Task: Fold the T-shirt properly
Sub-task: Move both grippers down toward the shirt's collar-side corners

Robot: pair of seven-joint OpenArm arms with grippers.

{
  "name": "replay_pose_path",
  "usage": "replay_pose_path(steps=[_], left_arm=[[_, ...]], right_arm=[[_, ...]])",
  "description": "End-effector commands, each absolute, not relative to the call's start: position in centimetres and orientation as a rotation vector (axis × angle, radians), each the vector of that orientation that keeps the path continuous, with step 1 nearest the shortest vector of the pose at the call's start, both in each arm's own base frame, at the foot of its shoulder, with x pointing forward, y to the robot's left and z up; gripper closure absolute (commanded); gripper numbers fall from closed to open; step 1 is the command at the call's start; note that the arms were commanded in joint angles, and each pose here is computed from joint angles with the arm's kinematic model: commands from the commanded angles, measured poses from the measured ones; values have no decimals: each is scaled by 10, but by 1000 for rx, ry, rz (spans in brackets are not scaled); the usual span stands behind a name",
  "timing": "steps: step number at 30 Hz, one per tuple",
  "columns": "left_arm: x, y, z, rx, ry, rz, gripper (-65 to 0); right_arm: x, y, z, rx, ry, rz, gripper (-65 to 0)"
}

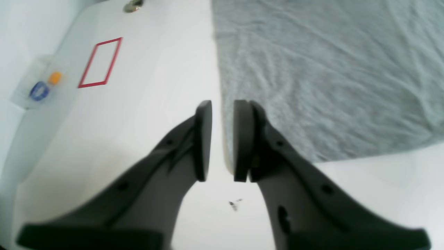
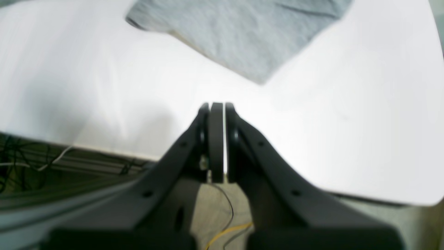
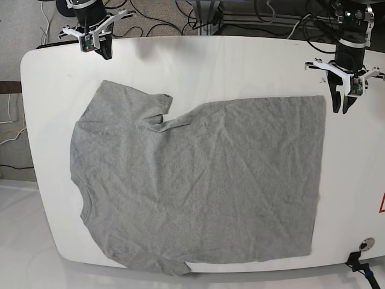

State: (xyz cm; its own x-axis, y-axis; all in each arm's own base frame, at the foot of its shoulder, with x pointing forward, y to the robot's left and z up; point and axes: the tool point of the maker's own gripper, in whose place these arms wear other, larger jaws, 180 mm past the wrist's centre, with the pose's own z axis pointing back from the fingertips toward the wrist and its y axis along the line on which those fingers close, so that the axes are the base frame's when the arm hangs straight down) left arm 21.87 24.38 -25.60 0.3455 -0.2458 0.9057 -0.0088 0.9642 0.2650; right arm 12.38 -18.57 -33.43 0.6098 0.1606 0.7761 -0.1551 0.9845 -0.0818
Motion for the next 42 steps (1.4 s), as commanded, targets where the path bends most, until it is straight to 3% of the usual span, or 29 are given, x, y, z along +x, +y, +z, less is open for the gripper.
replay_pose_path(steps=[1, 6, 12, 15, 23, 31, 42], left_arm=[[226, 243, -243, 257, -1248, -169, -132], [251, 249, -234, 287, -1236, -146, -120], [263, 260, -248, 296, -1150, -104, -157], [265, 247, -241, 252, -1177, -158, -207], [270, 238, -245, 25, -1183, -115, -201], [266, 257, -287, -22, -1107, -139, -216], [264, 292, -336, 4, -1024, 26, -227]], right_arm=[[140, -187, -318, -27, -968, 196, 0], [163, -191, -311, -88, -993, 226, 0], [180, -205, -316, -180, -922, 235, 0], [187, -204, -313, -165, -975, 207, 0], [183, -186, -328, 6, -960, 44, 0], [176, -174, -337, 128, -934, -65, 0], [166, -173, -339, 108, -915, -30, 0]])
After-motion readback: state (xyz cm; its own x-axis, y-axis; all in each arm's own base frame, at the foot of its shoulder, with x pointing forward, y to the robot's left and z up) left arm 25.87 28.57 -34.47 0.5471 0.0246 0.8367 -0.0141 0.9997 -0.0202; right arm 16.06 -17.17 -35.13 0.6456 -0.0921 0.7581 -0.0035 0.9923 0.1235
